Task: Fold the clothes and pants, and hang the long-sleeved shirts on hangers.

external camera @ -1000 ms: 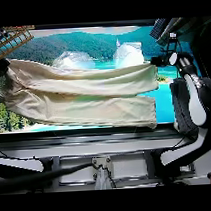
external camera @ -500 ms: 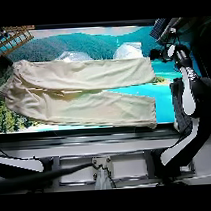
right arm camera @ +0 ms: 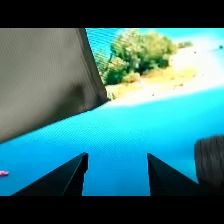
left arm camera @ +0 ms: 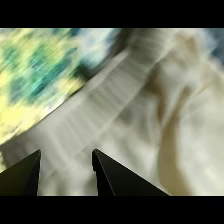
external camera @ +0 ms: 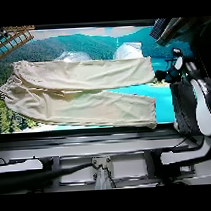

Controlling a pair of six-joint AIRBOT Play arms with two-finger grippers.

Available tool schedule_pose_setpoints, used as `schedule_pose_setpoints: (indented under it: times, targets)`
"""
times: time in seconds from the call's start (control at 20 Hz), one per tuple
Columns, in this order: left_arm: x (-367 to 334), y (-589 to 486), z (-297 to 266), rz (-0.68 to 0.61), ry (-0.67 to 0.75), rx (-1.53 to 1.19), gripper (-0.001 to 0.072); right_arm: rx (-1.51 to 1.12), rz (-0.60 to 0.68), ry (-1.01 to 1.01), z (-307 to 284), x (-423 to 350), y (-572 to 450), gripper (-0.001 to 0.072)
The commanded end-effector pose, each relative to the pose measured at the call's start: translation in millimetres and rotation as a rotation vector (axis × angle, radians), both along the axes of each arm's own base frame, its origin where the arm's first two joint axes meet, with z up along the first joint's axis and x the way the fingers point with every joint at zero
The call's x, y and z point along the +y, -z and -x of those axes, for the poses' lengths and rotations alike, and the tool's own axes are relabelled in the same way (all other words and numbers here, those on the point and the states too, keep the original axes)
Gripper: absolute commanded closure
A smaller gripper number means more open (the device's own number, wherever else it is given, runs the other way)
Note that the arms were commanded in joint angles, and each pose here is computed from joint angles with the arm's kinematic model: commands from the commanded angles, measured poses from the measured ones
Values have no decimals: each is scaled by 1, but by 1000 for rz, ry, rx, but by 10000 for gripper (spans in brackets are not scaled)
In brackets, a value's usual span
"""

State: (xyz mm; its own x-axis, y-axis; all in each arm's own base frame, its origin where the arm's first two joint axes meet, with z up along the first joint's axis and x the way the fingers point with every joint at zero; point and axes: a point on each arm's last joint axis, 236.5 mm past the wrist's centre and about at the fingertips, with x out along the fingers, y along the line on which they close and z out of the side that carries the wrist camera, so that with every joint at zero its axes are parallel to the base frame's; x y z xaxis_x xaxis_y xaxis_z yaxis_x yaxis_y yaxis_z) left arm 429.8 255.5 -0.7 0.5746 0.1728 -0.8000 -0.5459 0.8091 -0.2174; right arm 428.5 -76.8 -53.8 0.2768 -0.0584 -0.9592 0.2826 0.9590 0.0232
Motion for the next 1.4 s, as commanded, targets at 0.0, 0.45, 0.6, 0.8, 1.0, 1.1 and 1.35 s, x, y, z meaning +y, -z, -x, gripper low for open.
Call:
schedule_pose_setpoints:
  times: [0.0, 0.45, 0.6, 0.8, 1.0, 1.1, 1.35]
  targets:
    - [-2, 16, 59, -6, -41, 99, 375, -23, -7, 16, 47, 9, -1, 284]
    - [-8, 63, 64, 68, -89, 102, 268, -158, -19, 14, 82, 26, -34, 284]
    - [-18, 80, 57, 89, -71, 121, 309, -191, -17, 14, 82, 27, -47, 284]
    - [-34, 92, 35, 62, -19, 110, 352, -215, -42, 22, 82, 32, -55, 285]
    - [-47, 94, 32, 65, 20, 129, 683, -231, -31, 19, 79, 30, -58, 287]
    - [-40, 92, 51, 35, 46, 195, 685, -262, 13, 12, 72, 20, -60, 285]
    - [-21, 77, 121, 14, -33, 333, 686, -245, 1, 76, 54, -3, -24, 278]
